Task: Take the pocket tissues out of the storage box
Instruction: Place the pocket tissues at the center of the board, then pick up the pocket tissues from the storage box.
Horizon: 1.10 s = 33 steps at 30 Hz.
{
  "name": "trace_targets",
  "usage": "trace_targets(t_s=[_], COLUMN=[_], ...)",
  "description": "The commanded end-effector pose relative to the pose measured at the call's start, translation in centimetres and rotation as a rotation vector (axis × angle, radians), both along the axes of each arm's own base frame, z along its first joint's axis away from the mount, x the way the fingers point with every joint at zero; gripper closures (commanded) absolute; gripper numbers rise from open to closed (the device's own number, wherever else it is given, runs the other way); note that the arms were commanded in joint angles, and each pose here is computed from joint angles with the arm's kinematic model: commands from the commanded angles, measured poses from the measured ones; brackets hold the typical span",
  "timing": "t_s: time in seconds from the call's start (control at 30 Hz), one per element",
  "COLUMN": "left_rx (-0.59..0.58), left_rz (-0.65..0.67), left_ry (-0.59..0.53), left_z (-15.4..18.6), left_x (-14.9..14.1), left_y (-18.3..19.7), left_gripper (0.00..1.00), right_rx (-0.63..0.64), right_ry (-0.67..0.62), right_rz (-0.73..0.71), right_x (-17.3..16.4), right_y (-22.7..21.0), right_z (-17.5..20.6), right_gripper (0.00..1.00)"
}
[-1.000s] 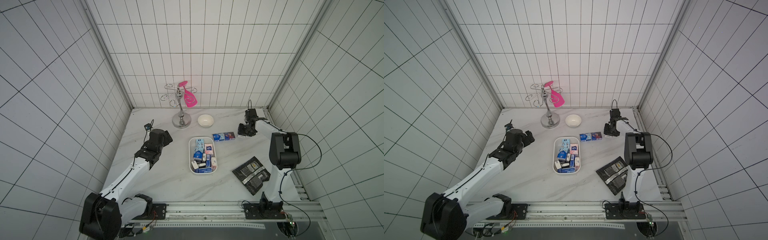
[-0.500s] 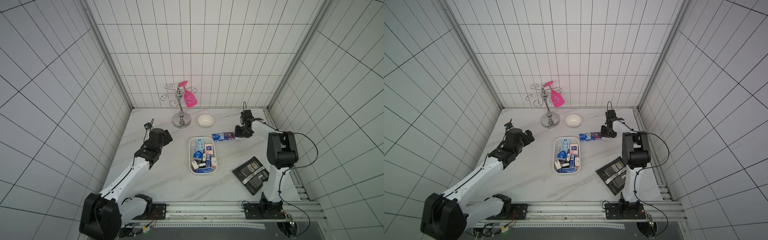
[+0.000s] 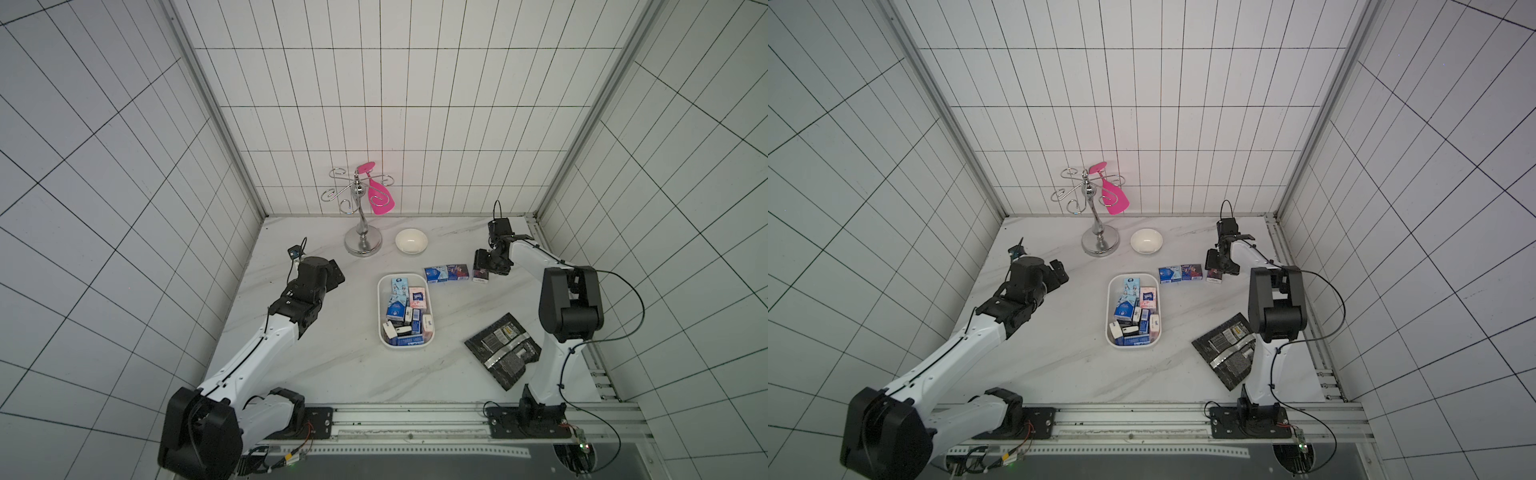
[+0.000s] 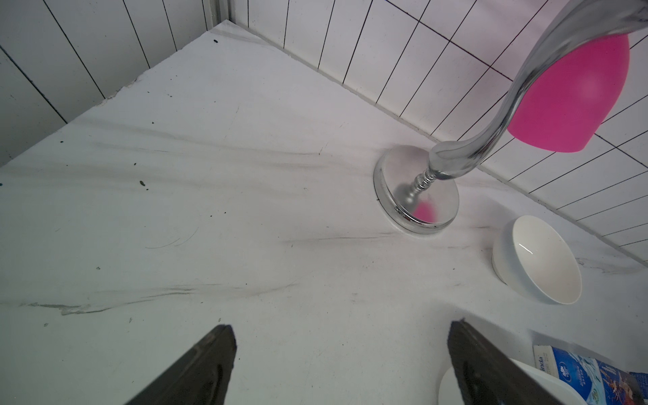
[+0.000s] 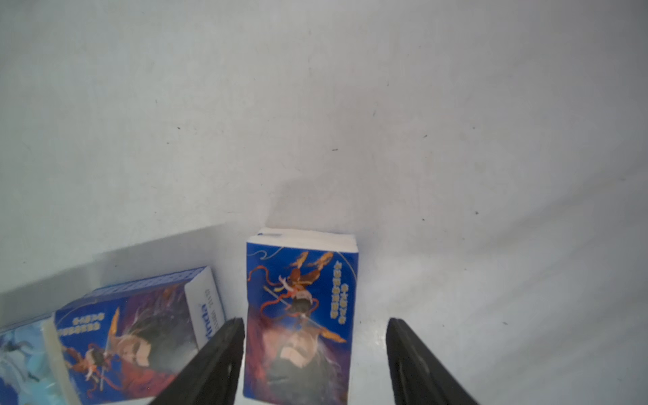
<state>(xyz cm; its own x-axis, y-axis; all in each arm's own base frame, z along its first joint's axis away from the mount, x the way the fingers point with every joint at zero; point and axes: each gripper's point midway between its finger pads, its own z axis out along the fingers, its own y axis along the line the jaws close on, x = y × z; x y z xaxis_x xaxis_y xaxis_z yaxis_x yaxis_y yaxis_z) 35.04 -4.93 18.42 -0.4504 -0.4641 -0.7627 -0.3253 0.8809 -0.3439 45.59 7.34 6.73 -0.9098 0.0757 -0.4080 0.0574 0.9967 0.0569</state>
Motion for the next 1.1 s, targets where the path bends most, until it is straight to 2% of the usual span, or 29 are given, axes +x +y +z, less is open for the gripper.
trace_targets(t_s=[0.0, 0.13, 0.23, 0.47, 0.67, 0.83, 1.07], left_rx=[-0.003, -0.008, -0.013, 0.013, 0.023, 0.036, 0.026], left_rz=[-0.009, -0.016, -0.027, -0.028, -0.013, 0.019, 0.011], left_ry=[-0.016, -0.015, -0.012, -0.002, 0.006, 0.009, 0.012], left_z=[0.6, 0.6, 0.6, 0.3, -0.1, -0.3, -0.3], left_x=[0.1, 0.2, 0.6, 0.8, 0.8, 0.7, 0.5], left_y=[-0.2, -0.4, -0.9, -1.4, -1.1, -0.5, -0.6], left_gripper=[0.02, 0.02, 0.02, 0.02, 0.02, 0.02, 0.02], right_rx=[-0.01, 0.011, 0.004, 0.053, 0.068, 0.1, 0.081], right_ry=[-0.012, -0.064, -0.112, -0.205, -0.203, -0.161, -0.184], right_rz=[-0.017, 0.045, 0.135, 0.436, 0.628, 0.659, 0.586], right_x=[-1.5, -2.9, -4.7, -12.0, -17.7, -20.3, -20.7], right_y=[-0.8, 1.3, 4.6, 14.8, 20.9, 25.0, 27.6], right_z=[1.4, 3.0, 5.2, 9.6, 9.3, 7.3, 5.4], right_gripper=[0.35, 0.35, 0.35, 0.35, 0.33, 0.27, 0.26])
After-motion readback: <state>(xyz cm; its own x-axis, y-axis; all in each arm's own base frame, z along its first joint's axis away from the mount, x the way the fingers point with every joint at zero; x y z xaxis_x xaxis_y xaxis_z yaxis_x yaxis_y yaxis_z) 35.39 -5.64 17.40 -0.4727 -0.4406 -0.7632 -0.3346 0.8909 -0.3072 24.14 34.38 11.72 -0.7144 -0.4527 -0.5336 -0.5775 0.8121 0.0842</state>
